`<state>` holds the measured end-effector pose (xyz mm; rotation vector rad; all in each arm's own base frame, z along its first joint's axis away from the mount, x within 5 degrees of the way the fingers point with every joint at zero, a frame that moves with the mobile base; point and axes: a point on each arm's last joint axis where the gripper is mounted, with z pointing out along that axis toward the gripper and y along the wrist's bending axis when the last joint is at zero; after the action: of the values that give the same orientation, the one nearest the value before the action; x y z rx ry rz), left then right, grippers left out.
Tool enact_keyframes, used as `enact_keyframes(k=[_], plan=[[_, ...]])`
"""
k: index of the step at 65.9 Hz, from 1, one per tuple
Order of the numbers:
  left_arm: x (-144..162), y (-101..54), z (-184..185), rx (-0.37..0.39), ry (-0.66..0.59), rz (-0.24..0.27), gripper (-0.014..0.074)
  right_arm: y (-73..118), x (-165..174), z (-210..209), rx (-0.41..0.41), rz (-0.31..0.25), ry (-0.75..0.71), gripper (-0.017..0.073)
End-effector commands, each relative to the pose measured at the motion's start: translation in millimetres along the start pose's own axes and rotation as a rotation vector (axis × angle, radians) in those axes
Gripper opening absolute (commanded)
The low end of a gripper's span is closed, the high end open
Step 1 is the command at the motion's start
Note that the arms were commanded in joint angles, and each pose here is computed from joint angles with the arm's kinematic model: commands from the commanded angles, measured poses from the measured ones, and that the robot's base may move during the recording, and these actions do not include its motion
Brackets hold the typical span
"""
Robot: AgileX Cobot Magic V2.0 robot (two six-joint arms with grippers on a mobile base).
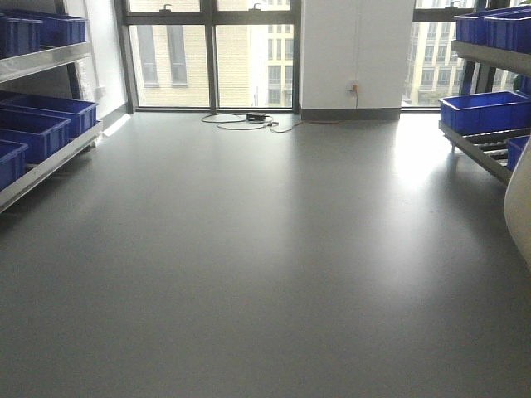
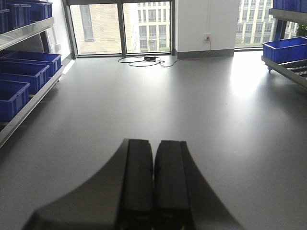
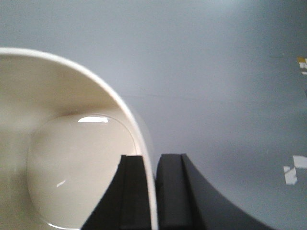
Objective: Move white bin to right shelf second layer
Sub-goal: 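Keep holding the bin while driving toward the roller shelf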
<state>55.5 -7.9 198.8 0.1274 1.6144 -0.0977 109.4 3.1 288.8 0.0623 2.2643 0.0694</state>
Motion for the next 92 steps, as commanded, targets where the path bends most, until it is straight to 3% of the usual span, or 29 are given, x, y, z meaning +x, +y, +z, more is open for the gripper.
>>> enact_keyframes(k=[1, 92], plan=[[3.7, -0.3, 0.6, 0.003, -0.065, -0.003, 0.0085, 0.8, -14.3, -5.6, -0.005, -0.002, -0.103, 0.0048], [3.7, -0.3, 0.6, 0.003, -0.065, -0.003, 0.0085, 0.8, -14.2, -5.6, -0.005, -0.002, -0.102, 0.0048]])
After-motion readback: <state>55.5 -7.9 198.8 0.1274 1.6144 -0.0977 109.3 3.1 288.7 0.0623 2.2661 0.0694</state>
